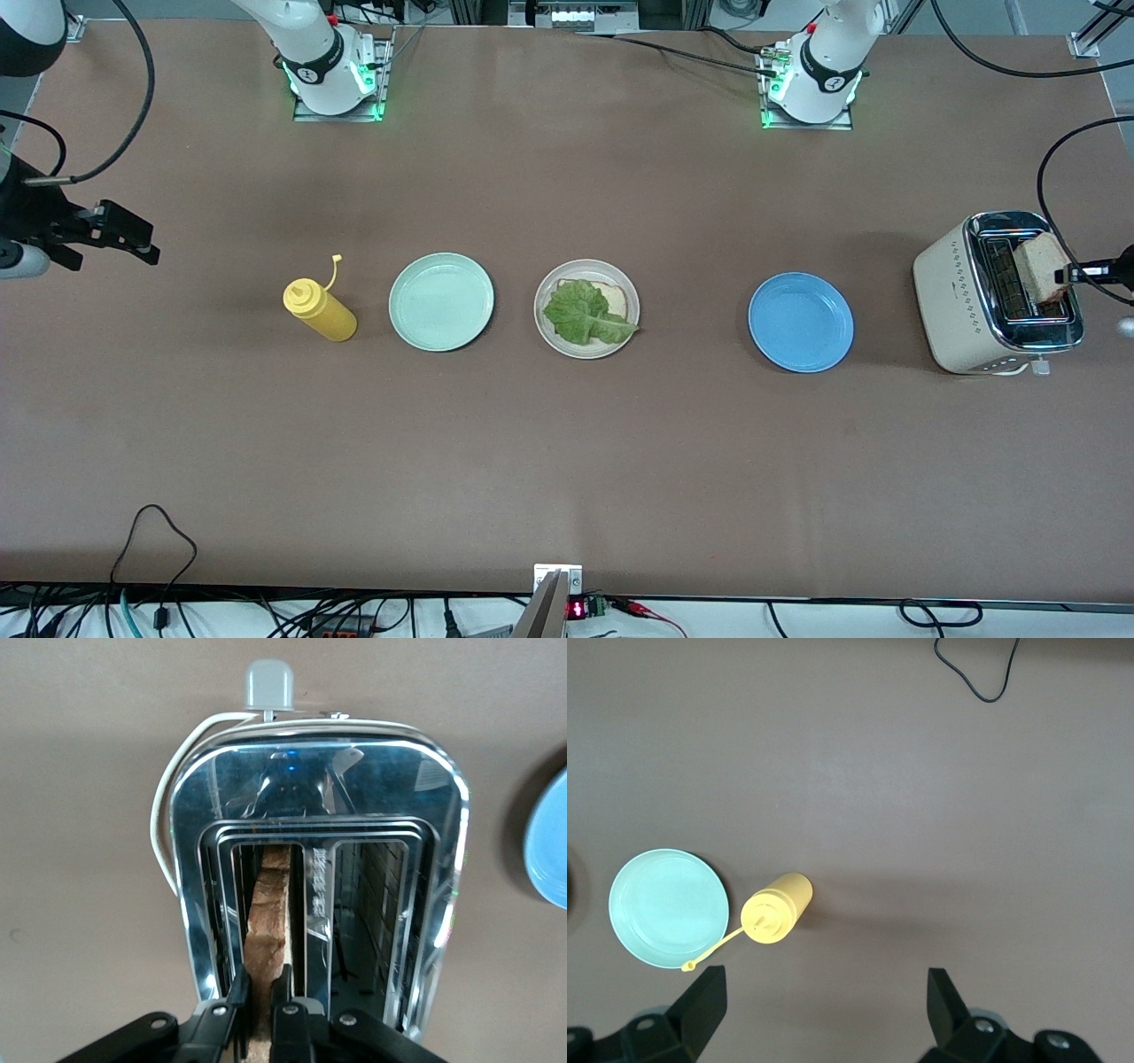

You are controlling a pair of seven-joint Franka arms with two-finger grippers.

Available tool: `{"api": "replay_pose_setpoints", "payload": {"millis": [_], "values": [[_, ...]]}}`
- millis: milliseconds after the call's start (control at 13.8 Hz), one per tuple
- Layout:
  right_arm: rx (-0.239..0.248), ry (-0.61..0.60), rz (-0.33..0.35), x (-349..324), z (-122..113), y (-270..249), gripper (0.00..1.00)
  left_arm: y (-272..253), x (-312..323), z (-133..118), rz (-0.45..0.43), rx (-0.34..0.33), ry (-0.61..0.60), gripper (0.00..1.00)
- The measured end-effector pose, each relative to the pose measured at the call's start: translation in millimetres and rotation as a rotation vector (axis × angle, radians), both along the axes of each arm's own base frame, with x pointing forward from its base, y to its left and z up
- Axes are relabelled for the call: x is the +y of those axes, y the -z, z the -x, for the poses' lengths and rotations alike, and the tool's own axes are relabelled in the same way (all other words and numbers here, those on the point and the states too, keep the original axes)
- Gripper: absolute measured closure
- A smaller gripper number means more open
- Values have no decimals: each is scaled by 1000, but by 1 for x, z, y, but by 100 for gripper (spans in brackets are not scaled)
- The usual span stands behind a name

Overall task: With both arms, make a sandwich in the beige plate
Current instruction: 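Grasp the second bread slice and lift it from the toaster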

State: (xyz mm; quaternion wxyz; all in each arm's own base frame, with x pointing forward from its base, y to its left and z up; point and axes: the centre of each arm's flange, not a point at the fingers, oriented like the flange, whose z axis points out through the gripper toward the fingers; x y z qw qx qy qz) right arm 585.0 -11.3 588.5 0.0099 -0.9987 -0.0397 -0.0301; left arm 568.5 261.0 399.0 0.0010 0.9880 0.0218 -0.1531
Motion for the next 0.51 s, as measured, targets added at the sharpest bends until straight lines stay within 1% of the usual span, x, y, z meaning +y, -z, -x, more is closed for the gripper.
{"api": "replay_pose_setpoints", "payload": {"millis": [145, 290, 363, 508], "values": [[-3, 0, -3, -1, 7, -4, 0, -41, -4, -1, 3, 10, -2, 88], [-3, -4, -3, 2, 10, -4, 0, -89, -22, -7, 10, 7, 21, 88], [-1, -6, -3, 3, 10, -4, 0, -108, -41, -12, 17, -3, 52, 88], [1, -8, -3, 4, 10, -2, 0, -133, -98, -31, 37, -39, 155, 88]]}}
